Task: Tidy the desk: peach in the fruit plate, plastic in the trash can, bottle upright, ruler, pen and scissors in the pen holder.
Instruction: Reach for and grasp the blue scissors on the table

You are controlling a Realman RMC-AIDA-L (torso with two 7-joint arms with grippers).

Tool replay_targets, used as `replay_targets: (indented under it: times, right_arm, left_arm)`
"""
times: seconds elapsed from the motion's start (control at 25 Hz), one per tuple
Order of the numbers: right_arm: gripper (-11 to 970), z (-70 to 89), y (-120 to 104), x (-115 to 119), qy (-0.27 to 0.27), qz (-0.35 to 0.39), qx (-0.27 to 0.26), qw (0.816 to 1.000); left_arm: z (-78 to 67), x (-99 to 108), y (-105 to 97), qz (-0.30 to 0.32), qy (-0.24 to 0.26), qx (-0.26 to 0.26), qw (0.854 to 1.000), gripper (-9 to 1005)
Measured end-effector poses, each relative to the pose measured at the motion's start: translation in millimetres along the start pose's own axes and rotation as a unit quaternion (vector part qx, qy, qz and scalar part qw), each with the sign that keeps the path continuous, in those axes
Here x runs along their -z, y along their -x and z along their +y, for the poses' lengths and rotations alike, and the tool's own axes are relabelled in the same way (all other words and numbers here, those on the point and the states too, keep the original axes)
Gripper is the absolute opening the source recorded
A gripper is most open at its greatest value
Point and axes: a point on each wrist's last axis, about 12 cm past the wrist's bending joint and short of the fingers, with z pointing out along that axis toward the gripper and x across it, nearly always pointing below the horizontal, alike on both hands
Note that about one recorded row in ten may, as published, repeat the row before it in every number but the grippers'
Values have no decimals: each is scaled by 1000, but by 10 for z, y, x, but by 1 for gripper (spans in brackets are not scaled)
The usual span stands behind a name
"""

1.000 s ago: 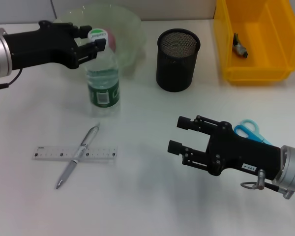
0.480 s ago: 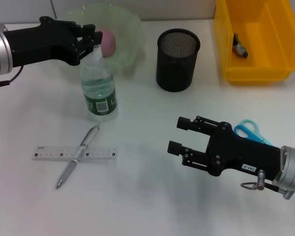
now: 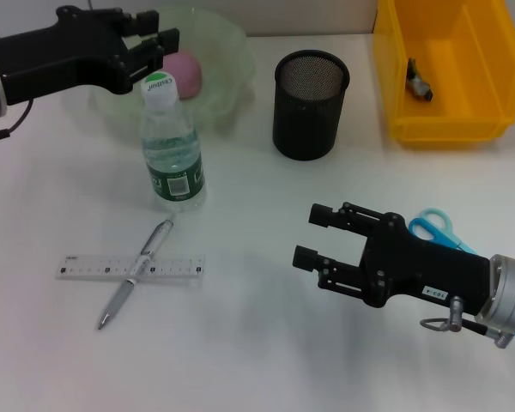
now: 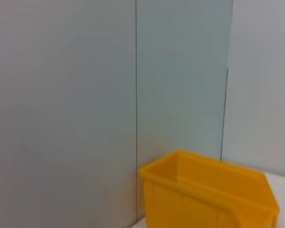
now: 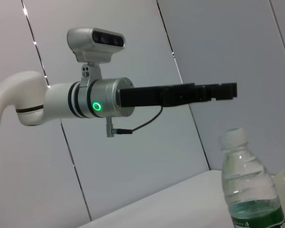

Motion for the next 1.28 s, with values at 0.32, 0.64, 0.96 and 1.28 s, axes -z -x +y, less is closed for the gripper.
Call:
replay_targets:
  times: [0.32, 0.64, 0.96, 1.28]
  right_arm:
    - [681, 0, -2, 6, -2, -1, -1, 1000]
    - [680, 5, -12, 23, -6, -3, -3, 1000]
    - [680, 3, -12, 32, -8, -3, -2, 1000]
    - [680, -15, 1, 47, -9, -1, 0, 1000]
  left_arm:
    - [-64, 17, -3, -11, -28, 1, 1000, 420]
    - [-271, 80, -256, -40, -129, -9, 991, 707]
    - [-517, 368, -743, -115, -235, 1, 965, 758]
    - [-546, 441, -942, -81, -243, 23, 966, 753]
